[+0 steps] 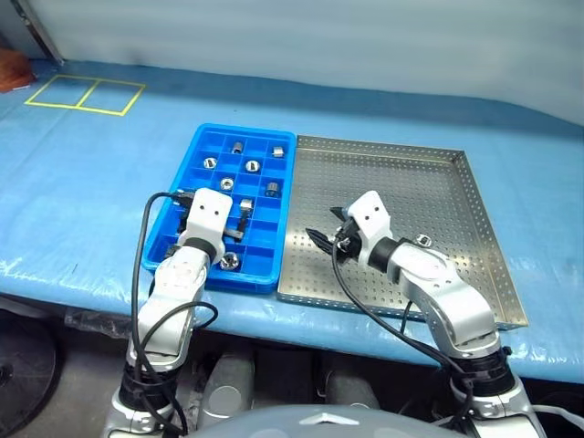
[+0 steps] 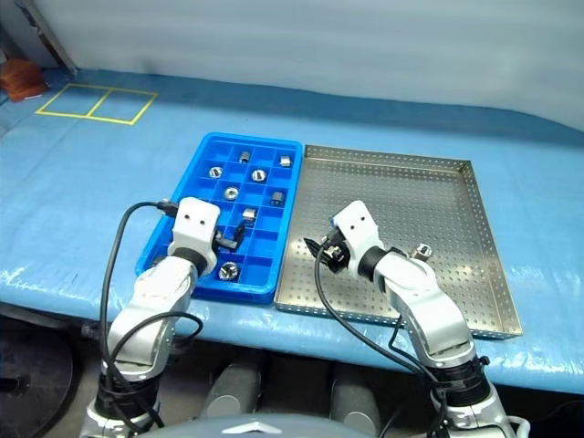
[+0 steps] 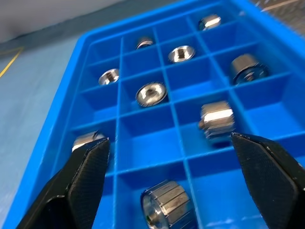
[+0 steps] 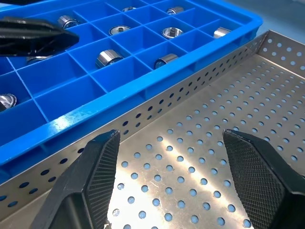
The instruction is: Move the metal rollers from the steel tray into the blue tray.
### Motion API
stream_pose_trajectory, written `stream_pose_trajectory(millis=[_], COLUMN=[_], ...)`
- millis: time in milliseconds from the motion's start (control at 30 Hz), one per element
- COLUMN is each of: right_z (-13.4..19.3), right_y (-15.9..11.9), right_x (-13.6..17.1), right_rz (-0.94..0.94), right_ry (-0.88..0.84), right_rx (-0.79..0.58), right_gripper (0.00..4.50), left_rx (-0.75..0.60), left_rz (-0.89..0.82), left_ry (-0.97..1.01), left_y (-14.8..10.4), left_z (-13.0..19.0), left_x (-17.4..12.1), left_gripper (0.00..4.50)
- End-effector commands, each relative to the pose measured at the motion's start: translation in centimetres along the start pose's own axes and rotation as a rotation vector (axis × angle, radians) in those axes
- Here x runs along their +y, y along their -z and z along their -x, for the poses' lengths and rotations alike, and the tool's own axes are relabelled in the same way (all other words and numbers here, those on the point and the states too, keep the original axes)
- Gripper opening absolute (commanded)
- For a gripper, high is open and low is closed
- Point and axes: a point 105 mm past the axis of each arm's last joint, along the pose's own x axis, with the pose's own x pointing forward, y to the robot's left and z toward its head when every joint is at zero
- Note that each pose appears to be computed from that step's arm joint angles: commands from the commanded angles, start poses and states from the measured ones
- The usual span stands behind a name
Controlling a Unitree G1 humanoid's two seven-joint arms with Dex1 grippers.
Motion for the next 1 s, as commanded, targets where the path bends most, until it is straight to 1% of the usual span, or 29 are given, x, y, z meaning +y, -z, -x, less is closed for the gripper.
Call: stream_pose_trajectory(millis=[33,100,167,300,400,500,567,833,1000], right_z=[1.2,1.8,2.5,3.8,4.2,3.9,3.8,3.6,3.3], right_y=[-1.4,-1.1,-0.1,1.0,1.8,3.3,4.0,6.1,7.0], right_x=[-1.9,-3.3,-5.3,-8.1,-9.4,-9.6,-9.8,-10.8,-10.8], right_rz=[0.045,0.042,0.024,-0.02,-0.053,-0.127,-0.144,-0.196,-0.239], right_ry=[0.127,0.217,0.347,0.536,0.628,0.633,0.638,0.714,0.708], right_rx=[-0.049,-0.027,0.023,0.071,0.095,0.125,0.148,0.204,0.226], right_gripper=[3.62,3.62,3.62,3.62,3.62,3.62,3.62,3.62,3.62], left_rx=[-0.142,-0.181,-0.179,-0.15,-0.147,-0.129,-0.119,-0.105,-0.1], left_rz=[0.057,0.086,0.1,0.071,0.055,0.031,0.029,0.016,0.003], left_ry=[0.19,0.307,0.442,0.604,0.675,0.7,0.704,0.778,0.82], left_y=[-2.9,-3.8,-3.9,-3.5,-3.5,-3.2,-2.9,-2.3,-2.1], left_z=[-0.1,-0.1,-0.4,-0.8,-0.8,-0.9,-0.9,0.4,0.9], left_x=[-3.0,-4.8,-6.9,-9.3,-10.2,-10.8,-10.9,-11.6,-11.7], left_gripper=[4.45,4.45,4.45,4.45,4.45,4.45,4.45,4.45,4.45])
